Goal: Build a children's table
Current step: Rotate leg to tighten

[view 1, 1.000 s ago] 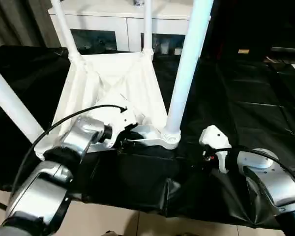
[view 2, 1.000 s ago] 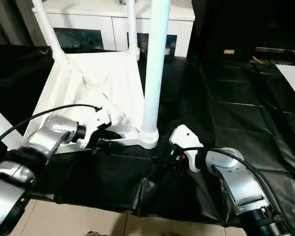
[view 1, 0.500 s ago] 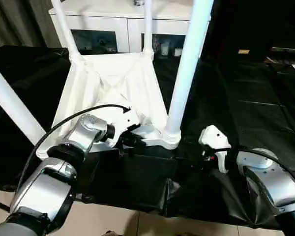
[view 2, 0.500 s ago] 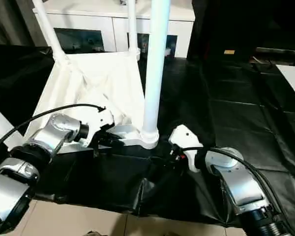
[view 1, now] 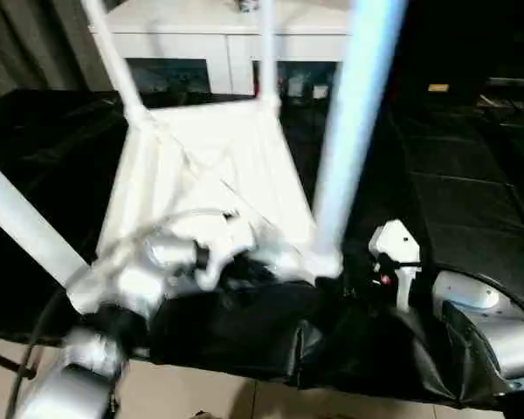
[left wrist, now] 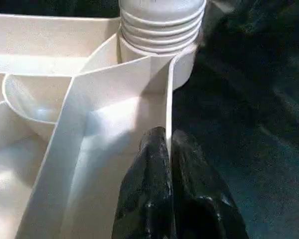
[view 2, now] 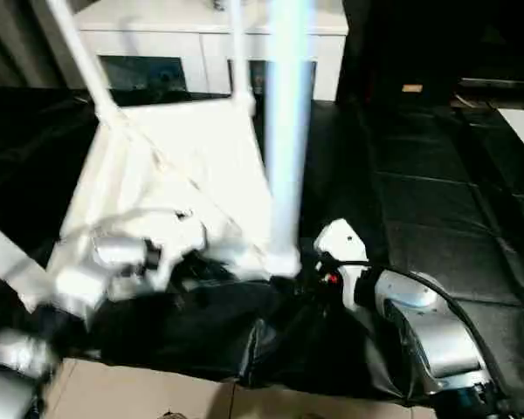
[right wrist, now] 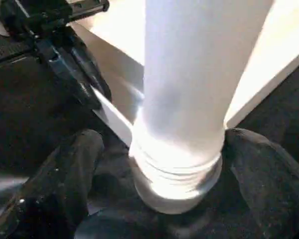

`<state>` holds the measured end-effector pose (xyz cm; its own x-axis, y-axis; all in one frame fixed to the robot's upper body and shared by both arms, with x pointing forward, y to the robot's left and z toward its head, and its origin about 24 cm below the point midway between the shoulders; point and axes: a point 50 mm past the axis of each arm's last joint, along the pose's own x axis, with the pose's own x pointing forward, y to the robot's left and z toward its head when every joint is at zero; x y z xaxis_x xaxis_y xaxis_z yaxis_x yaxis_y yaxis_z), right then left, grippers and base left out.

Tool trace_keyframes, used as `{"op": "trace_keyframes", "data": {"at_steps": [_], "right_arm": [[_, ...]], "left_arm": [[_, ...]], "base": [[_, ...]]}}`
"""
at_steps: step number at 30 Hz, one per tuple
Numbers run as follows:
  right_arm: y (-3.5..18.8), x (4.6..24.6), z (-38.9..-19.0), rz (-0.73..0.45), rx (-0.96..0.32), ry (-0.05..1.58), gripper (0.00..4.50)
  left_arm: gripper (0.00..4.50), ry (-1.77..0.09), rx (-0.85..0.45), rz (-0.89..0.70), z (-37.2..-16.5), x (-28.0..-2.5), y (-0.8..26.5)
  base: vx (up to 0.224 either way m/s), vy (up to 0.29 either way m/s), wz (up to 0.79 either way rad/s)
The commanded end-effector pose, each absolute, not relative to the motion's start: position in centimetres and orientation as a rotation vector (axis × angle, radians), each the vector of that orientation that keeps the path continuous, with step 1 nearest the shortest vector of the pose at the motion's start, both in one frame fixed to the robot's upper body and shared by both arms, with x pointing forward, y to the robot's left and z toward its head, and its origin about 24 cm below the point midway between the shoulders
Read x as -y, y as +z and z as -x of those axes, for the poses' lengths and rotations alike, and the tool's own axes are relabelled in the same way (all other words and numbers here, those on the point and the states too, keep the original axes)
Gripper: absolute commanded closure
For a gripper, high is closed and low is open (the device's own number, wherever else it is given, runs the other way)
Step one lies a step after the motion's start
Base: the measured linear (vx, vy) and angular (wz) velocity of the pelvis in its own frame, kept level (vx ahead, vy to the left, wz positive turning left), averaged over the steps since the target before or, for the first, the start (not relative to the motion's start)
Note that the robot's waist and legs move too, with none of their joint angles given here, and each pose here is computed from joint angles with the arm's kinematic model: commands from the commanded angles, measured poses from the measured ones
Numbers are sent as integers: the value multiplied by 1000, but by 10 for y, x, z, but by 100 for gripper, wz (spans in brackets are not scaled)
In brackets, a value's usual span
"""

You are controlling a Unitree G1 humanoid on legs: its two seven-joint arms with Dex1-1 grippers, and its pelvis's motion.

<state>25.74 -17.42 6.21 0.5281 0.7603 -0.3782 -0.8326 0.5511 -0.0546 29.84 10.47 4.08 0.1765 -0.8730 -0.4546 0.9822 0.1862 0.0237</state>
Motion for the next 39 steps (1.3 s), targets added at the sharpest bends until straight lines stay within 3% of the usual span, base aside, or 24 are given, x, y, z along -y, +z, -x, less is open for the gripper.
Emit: {"op": "trace_keyframes", "data": {"at_steps": [1,11,12,16,22,25,27,32,35,36,39], "right_arm": [[65,169,-258,285,-310,982,4],[67,167,-268,259,-280,926,4],[69,168,-270,237,-267,911,31],[69,169,-272,206,-261,900,43],[63,169,-269,238,-283,922,115],[62,169,-269,242,-285,927,123],[62,169,-270,245,-287,930,158],[61,170,-269,264,-299,949,194],[59,170,-268,277,-307,954,197],[59,171,-269,261,-310,942,166],[60,171,-270,227,-310,933,135]], "left_arm": [[450,-1357,-369,-287,-291,-98,37],[450,-1331,-376,-307,-289,-101,43],[450,-1332,-383,-308,-288,-101,43],[450,-1332,-399,-316,-287,-103,41],[450,-1331,-416,-332,-288,-105,42],[450,-1328,-417,-335,-289,-106,42],[450,-1327,-418,-337,-289,-106,42],[450,-1326,-421,-341,-290,-107,42],[450,-1322,-422,-342,-290,-107,42],[450,-1320,-422,-343,-290,-108,42],[450,-1316,-423,-345,-290,-108,42]], "base": [[0,0,0],[0,0,0],[0,0,0],[0,0,0],[0,0,0],[0,0,0],[0,0,0],[0,0,0],[0,0,0],[0,0,0],[0,0,0]]}}
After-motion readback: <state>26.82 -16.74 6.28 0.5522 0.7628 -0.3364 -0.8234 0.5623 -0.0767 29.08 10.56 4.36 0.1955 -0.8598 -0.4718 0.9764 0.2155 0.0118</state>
